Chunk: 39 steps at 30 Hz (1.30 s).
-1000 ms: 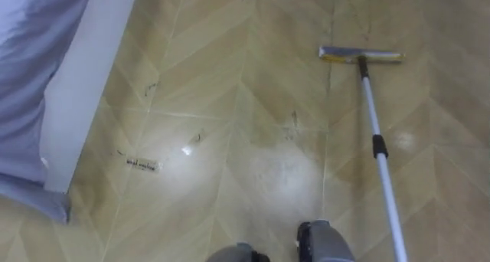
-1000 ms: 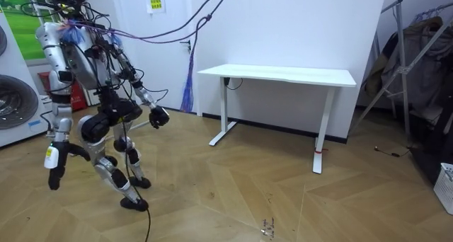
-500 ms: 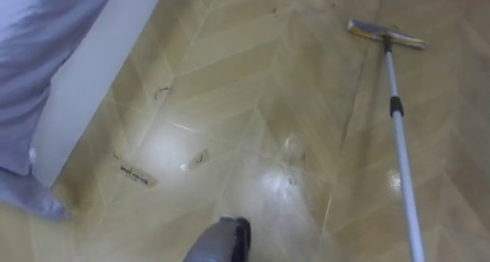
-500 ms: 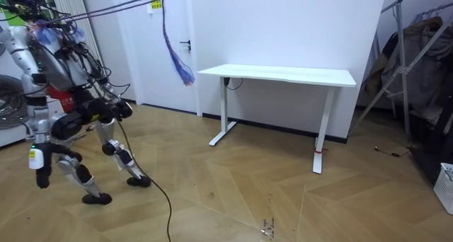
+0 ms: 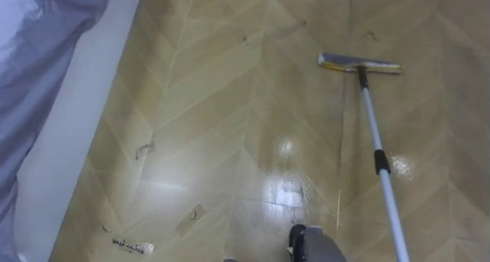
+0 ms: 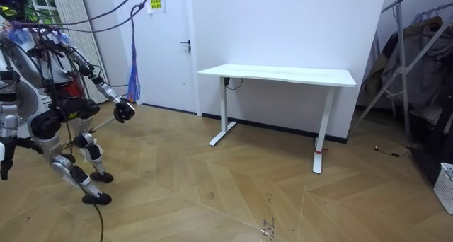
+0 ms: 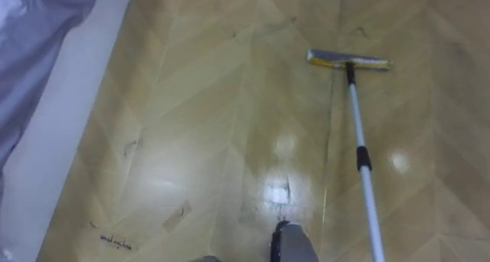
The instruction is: Mop floor
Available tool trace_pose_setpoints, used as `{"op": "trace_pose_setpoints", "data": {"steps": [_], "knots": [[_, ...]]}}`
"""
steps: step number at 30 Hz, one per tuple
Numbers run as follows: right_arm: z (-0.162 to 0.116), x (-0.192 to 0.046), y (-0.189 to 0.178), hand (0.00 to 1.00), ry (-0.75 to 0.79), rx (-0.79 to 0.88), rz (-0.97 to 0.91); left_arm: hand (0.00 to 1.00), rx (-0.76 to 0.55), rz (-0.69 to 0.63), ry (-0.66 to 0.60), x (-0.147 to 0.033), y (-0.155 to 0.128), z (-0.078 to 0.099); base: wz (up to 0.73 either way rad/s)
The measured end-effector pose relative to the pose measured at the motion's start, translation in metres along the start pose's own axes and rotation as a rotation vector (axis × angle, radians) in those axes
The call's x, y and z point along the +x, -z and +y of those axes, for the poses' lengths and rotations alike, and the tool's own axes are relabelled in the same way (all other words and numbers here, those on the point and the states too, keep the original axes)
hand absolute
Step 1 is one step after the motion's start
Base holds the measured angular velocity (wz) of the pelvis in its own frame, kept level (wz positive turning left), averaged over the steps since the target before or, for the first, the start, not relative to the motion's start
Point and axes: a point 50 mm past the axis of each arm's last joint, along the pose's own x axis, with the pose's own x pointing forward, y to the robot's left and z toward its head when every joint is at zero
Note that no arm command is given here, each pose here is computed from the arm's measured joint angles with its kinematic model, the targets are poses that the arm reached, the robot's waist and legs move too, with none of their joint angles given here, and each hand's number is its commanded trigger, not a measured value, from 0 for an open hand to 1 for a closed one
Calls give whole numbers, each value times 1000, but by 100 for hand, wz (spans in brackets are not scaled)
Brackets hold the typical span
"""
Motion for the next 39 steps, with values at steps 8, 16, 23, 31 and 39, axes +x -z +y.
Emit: {"op": "trace_pose_setpoints", "data": {"steps": [8, 16, 23, 31, 39], "knots": [[-21, -57, -146, 100, 39, 67, -387, 0, 12, -26, -26, -1, 0, 9, -7], [-29, -24, -80, 100, 9, 103, -221, 0, 64, -98, 2, 0, -16, 7, 32], [-12, 0, -3, 100, 24, 84, -34, 0, 87, -109, -2, -1, -19, 6, 5], [13, 4, 23, 100, -37, 72, 55, 0, 104, -55, 8, -1, -11, -7, -2], [-3, -32, -98, 100, -5, 126, -205, 0, 44, -48, -13, 0, -14, -2, -1]]}}
